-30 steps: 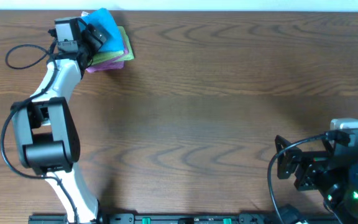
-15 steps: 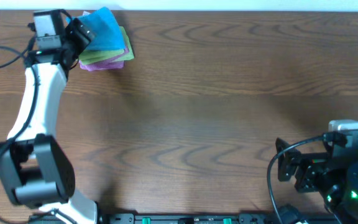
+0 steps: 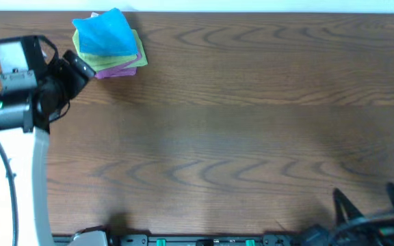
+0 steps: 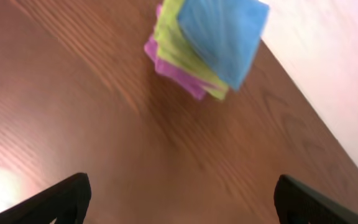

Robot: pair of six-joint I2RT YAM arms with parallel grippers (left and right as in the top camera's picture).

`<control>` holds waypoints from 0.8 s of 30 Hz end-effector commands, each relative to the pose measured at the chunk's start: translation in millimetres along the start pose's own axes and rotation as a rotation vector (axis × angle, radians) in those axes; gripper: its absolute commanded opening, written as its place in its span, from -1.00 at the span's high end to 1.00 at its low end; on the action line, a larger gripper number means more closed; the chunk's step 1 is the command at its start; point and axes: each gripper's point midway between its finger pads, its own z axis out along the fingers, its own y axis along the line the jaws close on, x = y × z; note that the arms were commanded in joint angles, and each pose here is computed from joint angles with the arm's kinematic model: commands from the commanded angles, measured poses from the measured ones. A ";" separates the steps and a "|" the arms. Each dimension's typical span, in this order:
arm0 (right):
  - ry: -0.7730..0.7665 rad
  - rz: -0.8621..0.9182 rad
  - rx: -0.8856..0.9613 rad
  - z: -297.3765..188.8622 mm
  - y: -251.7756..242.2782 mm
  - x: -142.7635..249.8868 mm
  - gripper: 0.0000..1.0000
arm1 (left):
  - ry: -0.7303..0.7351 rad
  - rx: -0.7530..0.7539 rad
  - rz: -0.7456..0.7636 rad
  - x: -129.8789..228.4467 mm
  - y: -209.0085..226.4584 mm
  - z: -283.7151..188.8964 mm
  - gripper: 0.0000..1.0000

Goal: Fold the cloth
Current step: 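Release the blue towel on the stack and lift the left gripper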

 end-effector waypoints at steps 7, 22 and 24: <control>-0.041 0.041 0.079 -6.3 -16.3 -2.1 -0.99 | 0.064 0.240 0.066 29.7 -38.0 -51.0 -0.91; -0.041 0.042 0.079 -6.4 -16.3 -2.2 -0.99 | 0.120 0.300 0.068 40.6 -46.7 -55.8 -0.91; -0.041 0.042 0.079 -6.4 -16.3 -2.2 -0.99 | 0.131 0.246 0.115 46.2 -34.5 -53.3 -0.91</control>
